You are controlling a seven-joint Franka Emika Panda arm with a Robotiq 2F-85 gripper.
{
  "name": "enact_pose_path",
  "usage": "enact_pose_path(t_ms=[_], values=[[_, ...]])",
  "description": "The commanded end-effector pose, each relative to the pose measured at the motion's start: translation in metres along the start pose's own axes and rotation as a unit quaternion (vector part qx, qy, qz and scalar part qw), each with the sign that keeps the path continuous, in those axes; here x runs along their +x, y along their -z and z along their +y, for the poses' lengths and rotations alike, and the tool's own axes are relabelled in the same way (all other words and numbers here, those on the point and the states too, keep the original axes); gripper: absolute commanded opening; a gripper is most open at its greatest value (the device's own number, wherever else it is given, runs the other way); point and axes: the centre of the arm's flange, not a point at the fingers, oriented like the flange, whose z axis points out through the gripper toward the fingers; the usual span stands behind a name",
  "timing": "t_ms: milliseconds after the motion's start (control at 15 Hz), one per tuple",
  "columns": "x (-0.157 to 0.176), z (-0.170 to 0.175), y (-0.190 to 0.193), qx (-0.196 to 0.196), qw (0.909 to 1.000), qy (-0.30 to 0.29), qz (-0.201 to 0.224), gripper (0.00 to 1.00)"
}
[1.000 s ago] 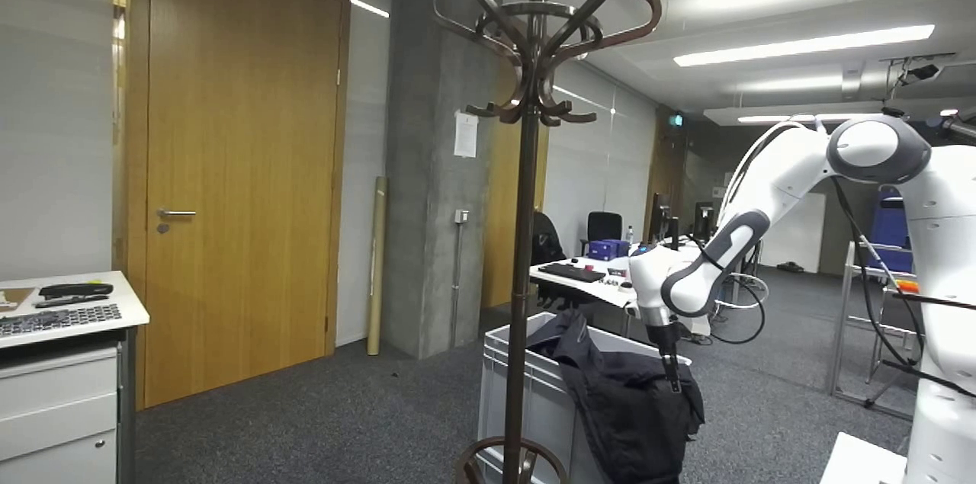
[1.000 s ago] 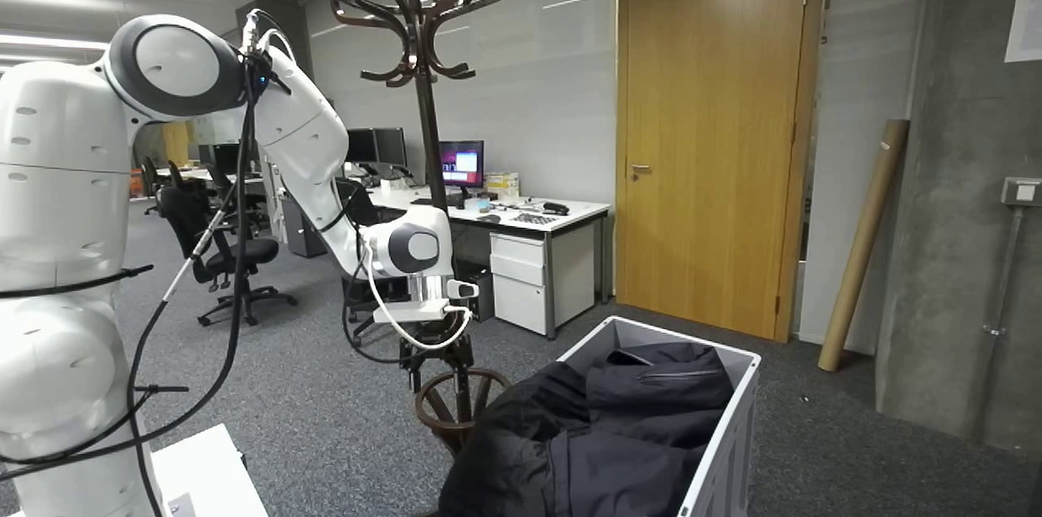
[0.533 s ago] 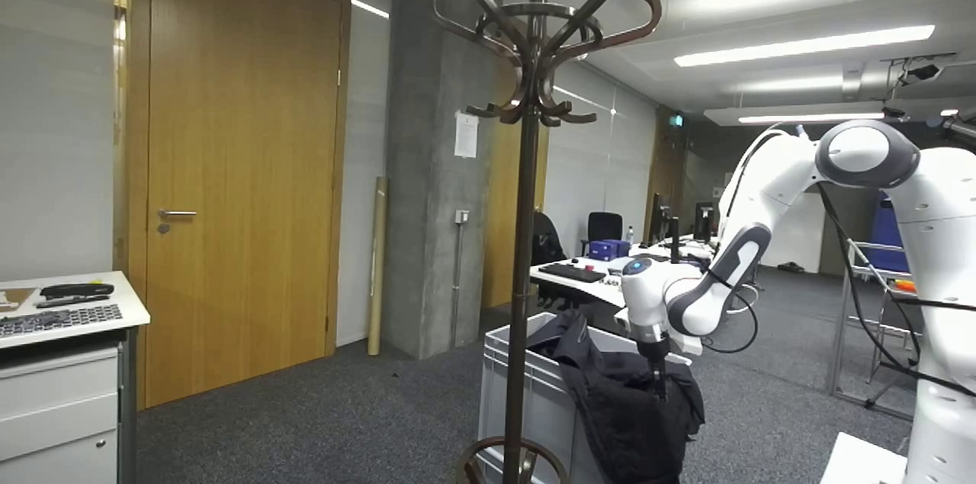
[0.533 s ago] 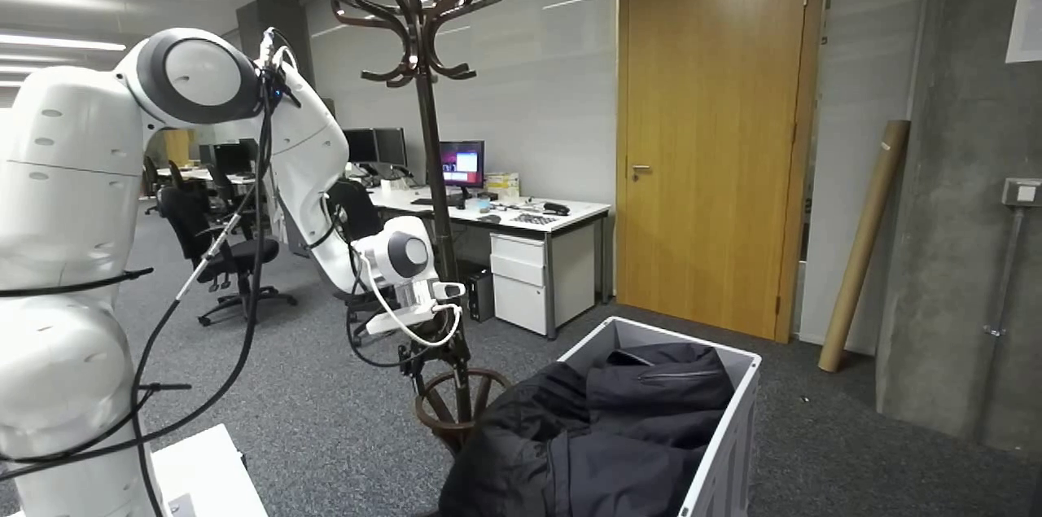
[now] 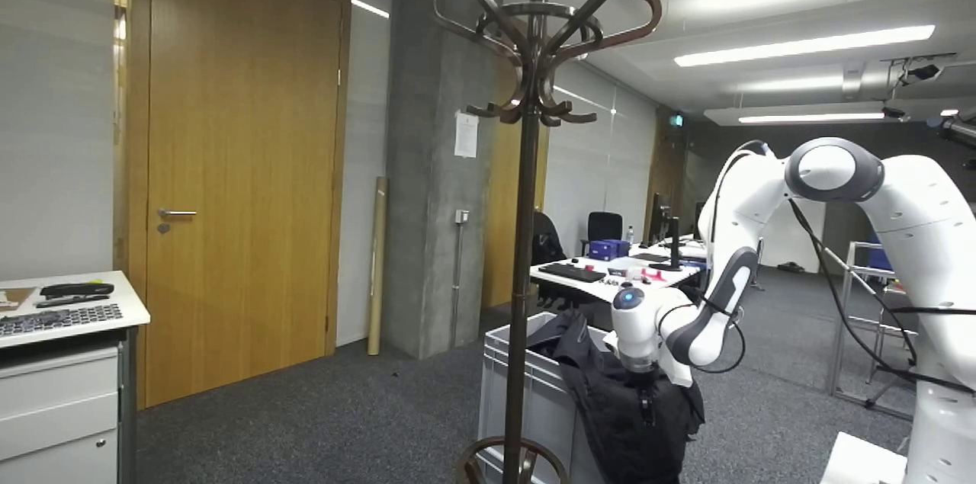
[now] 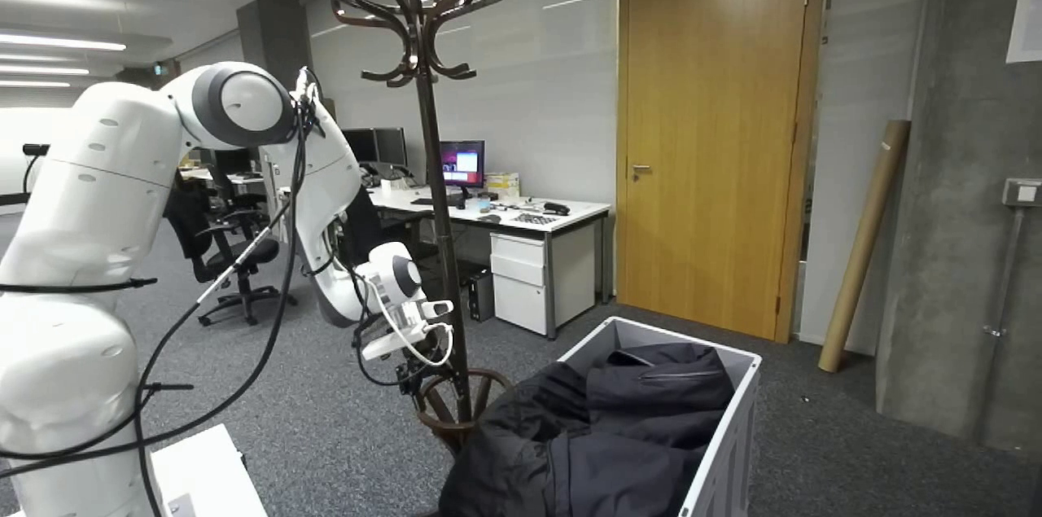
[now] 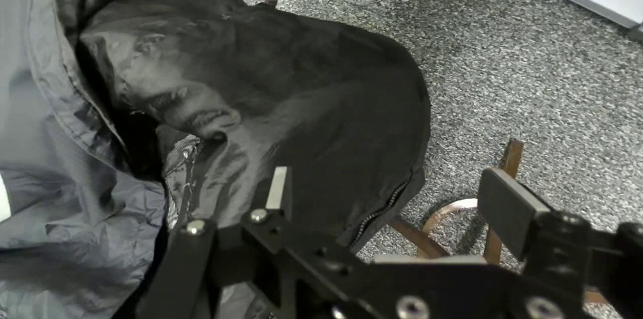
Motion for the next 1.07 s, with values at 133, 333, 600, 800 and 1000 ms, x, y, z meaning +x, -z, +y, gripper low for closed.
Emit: enact_pose_path(t_ms=[133,333,600,800,1000], values=[[0.012,0.004,-0.026,-0.084,0.9940,0.070,0.003,1.00],[0.015,0.002,-0.031,-0.111,0.9893,0.095,0.004,1.00],[0.016,0.002,-0.036,-0.150,0.9822,0.113,0.005,1.00],[0.019,0.002,-0.033,-0.171,0.9741,0.147,0.017,1.00],[0.020,-0.006,-0.016,-0.117,0.9668,0.223,0.044,1.00]])
